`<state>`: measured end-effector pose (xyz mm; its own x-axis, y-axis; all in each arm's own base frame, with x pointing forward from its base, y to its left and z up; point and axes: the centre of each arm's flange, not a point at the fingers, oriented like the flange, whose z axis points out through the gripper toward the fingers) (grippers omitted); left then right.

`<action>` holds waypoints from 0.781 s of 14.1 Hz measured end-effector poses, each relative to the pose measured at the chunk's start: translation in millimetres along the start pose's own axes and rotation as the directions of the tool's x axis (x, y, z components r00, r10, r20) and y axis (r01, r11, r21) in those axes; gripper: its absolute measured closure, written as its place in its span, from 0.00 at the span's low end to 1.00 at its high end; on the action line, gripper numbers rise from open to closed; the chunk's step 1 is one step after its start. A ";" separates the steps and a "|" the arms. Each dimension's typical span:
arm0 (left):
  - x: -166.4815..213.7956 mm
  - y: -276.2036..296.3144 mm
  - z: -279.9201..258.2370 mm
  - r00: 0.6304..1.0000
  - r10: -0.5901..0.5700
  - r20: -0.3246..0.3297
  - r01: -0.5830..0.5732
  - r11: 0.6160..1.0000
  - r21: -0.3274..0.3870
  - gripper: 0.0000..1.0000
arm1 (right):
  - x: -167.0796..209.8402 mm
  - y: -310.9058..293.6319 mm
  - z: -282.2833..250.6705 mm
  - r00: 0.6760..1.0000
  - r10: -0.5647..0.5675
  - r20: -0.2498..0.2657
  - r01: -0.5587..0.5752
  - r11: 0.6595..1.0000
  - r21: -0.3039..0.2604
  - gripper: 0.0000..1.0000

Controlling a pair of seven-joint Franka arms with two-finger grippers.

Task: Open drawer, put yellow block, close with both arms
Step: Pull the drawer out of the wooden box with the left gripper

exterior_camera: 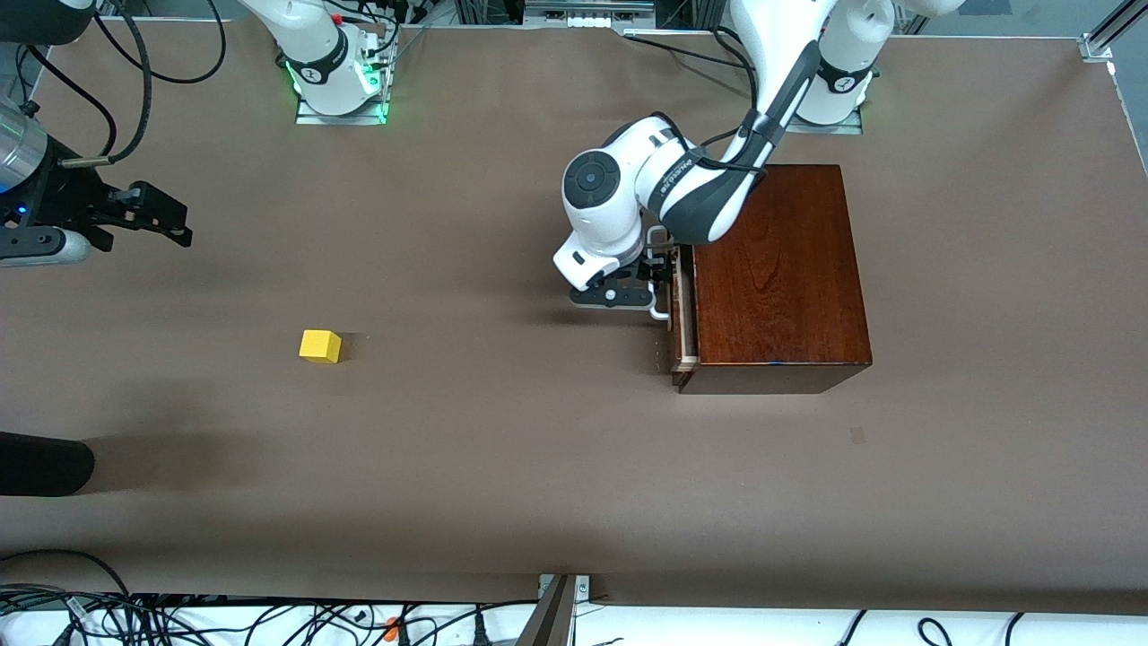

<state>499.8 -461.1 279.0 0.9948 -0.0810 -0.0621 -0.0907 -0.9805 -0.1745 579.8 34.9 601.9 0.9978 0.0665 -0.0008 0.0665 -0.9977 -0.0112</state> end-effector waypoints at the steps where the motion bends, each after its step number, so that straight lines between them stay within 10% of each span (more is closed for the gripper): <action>1: 0.2 3.0 -1.1 1.000 0.002 -0.006 -0.002 1.000 -0.006 0.00 | 0.0 0.1 0.0 1.000 0.000 0.000 0.000 1.000 0.000 0.00; 11: 0.5 22.5 -5.3 0.999 -0.007 -0.040 0.006 1.000 -0.026 0.00 | 1.3 1.8 2.7 1.000 0.004 0.004 -0.004 1.000 0.000 0.00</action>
<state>498.5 -484.2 280.3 0.9965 -0.0812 -0.0215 -0.0835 -0.9853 -0.1490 581.2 33.3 599.2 0.9980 0.0630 -0.0052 0.0629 -0.9980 -0.0111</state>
